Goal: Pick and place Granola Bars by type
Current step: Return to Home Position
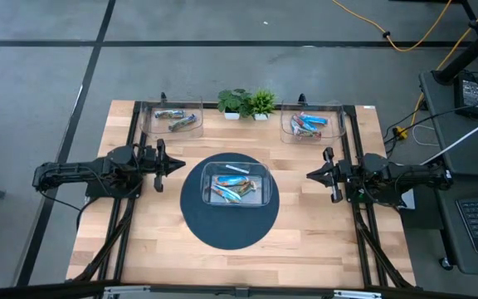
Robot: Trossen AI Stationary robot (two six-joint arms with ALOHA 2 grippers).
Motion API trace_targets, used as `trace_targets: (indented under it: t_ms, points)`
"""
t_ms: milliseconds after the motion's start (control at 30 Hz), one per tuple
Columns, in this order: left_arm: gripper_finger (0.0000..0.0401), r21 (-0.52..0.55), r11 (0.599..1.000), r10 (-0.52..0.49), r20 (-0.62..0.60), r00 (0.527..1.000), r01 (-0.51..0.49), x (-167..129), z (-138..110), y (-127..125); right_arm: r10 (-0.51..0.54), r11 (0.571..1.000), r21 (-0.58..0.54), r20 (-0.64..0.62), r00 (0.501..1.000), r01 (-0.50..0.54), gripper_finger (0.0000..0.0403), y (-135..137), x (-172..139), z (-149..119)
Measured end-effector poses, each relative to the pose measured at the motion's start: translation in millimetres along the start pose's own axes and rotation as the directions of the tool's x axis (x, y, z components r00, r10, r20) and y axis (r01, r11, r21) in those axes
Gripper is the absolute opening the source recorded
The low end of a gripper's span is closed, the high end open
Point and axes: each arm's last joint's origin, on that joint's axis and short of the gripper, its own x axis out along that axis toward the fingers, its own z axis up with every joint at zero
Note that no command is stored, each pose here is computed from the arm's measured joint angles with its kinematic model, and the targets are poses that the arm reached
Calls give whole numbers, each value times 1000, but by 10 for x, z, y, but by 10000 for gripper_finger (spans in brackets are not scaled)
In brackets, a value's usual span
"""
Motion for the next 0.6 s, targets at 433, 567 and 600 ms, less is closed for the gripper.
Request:
trace_targets:
  t_ms: [433, 567, 600]
  points:
    - [4, 0, 1000, 0, 0, 1000, 0, 0, 0, 0, 0, 1000, 0, 0, 1000, 0, 23, 0, 0, 0]
    - [7, 0, 1000, 0, 0, 1000, 0, 0, 0, 0, 0, 1000, 0, 0, 1000, 0, 23, 0, 0, 0]
    - [8, 0, 1000, 0, 0, 1000, 0, 0, 0, 0, 0, 1000, 0, 0, 1000, 0, 23, 0, 0, 0]
